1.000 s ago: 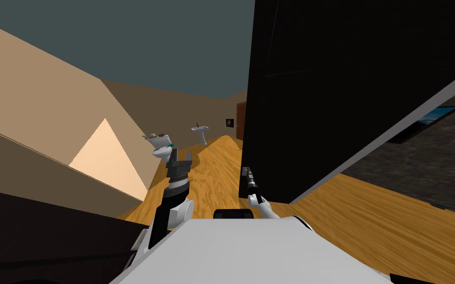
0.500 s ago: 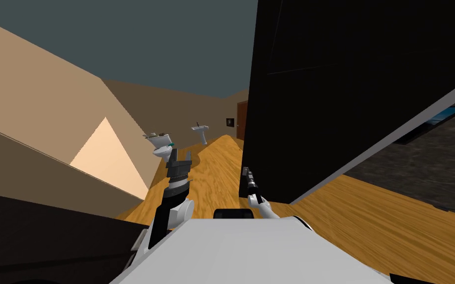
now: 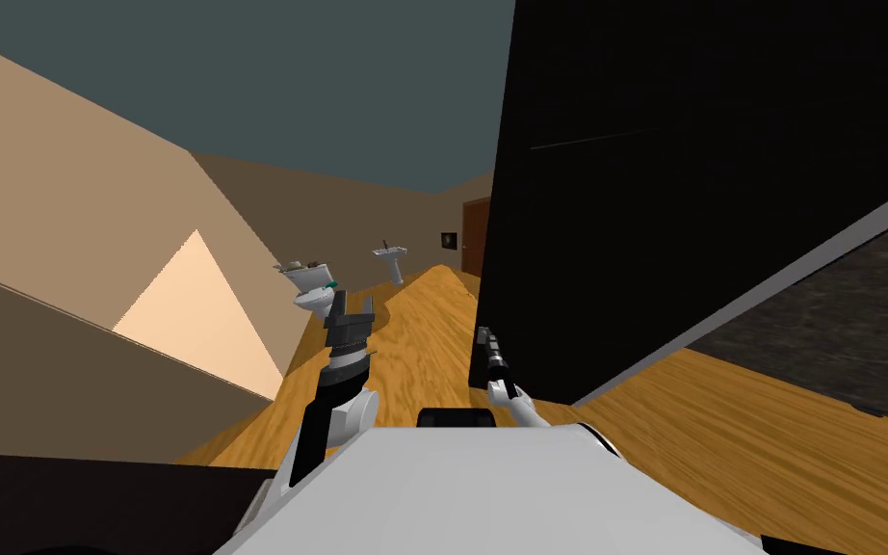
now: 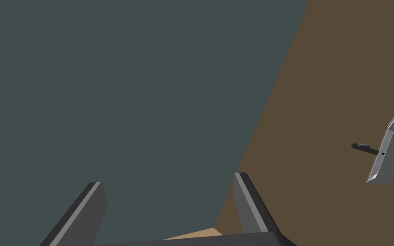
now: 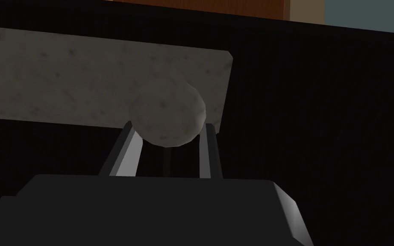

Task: Push the door open

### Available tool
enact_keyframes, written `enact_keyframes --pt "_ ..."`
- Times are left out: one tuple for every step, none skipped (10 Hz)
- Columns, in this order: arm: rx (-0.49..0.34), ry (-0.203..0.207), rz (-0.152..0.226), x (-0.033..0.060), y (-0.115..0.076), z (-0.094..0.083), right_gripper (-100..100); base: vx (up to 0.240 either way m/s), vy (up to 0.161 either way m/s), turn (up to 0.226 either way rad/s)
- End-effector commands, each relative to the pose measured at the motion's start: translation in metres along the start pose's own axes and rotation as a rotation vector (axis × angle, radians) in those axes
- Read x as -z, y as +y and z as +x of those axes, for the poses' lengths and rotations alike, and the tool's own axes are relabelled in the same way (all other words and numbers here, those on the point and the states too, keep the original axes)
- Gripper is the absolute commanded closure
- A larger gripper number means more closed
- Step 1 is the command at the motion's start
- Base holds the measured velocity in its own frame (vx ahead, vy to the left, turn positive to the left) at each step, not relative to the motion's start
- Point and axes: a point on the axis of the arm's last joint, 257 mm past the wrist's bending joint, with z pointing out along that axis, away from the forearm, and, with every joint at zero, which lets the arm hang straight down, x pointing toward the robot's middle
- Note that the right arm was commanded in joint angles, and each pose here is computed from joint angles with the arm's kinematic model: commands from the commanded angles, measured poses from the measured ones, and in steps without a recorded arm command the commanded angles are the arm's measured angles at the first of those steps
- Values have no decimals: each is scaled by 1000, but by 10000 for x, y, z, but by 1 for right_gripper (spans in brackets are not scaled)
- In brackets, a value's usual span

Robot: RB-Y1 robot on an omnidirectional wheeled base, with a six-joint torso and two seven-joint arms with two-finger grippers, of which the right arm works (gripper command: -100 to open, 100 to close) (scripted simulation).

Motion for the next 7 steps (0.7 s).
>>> enact_keyframes --pt "10 -45 -22 -75 86 -258 100 225 82 -75" --pt "8 -45 -35 -101 138 -256 100 172 11 -57" --pt "18 -16 -21 -28 96 -187 -100 94 -36 -203" --pt "26 2 -23 -21 98 -153 -100 45 -47 -310" --pt "32 26 -24 -7 99 -96 -100 30 -52 -325" --pt "35 44 -25 6 97 -43 -100 21 -48 -242" --pt "36 73 -25 32 94 59 -100 20 -38 -298"
